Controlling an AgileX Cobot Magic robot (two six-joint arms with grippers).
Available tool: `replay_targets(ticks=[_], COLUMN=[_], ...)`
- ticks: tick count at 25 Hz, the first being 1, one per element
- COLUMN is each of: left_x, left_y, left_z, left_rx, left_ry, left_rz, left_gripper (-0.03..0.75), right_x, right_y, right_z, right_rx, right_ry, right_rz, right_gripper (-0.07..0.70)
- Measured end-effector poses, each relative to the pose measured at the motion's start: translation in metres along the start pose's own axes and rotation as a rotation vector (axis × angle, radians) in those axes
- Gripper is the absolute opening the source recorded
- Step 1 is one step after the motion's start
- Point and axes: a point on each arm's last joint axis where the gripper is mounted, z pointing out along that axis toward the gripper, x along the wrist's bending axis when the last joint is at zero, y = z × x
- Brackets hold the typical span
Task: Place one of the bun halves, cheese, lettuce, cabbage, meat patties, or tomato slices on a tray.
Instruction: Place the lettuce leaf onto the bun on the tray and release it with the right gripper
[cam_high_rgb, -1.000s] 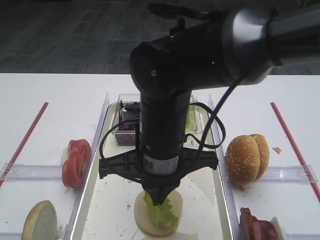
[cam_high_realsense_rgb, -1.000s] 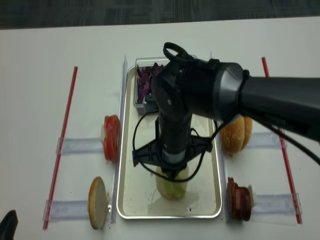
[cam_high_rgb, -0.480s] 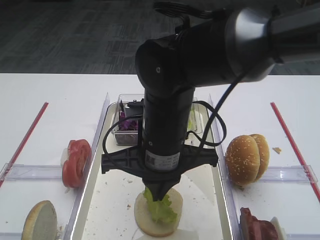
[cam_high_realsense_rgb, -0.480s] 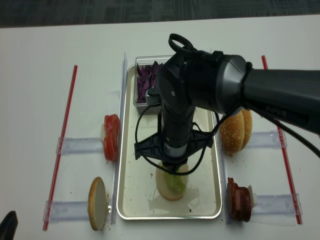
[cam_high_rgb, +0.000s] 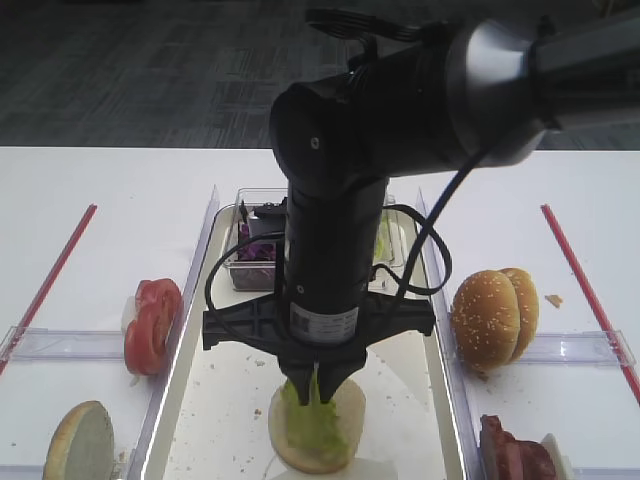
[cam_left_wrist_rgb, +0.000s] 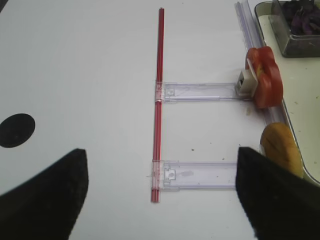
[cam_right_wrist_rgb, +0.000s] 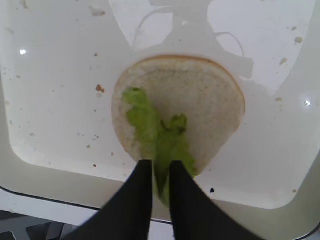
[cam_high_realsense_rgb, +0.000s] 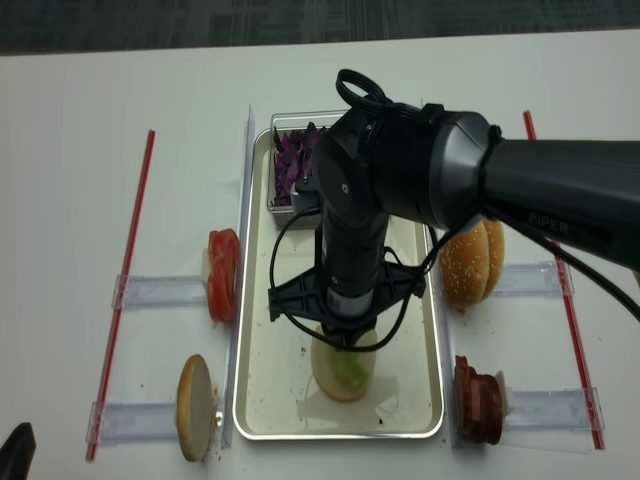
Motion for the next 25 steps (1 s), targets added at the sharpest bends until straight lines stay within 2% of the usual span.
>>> replay_targets(ticks=[6, 12, 25], left_x=[0.0, 0.0, 0.0], left_y=[0.0, 0.0, 0.0], left_z=[0.0, 0.0, 0.0], left_rx=[0.0, 0.0, 0.0], left_ry=[0.0, 0.0, 0.0], left_rz=[0.0, 0.0, 0.0], left_gripper=[0.554, 0.554, 0.554], right_x=[0.0, 0.0, -0.0005], right_y=[0.0, 0.0, -0.0008], right_z=[0.0, 0.0, 0.0], right_rx=[0.0, 0.0, 0.009], right_ry=[0.0, 0.0, -0.006], right_rz=[-0.001, -0.004, -0.004], right_gripper=[0.298, 0.396, 0.46])
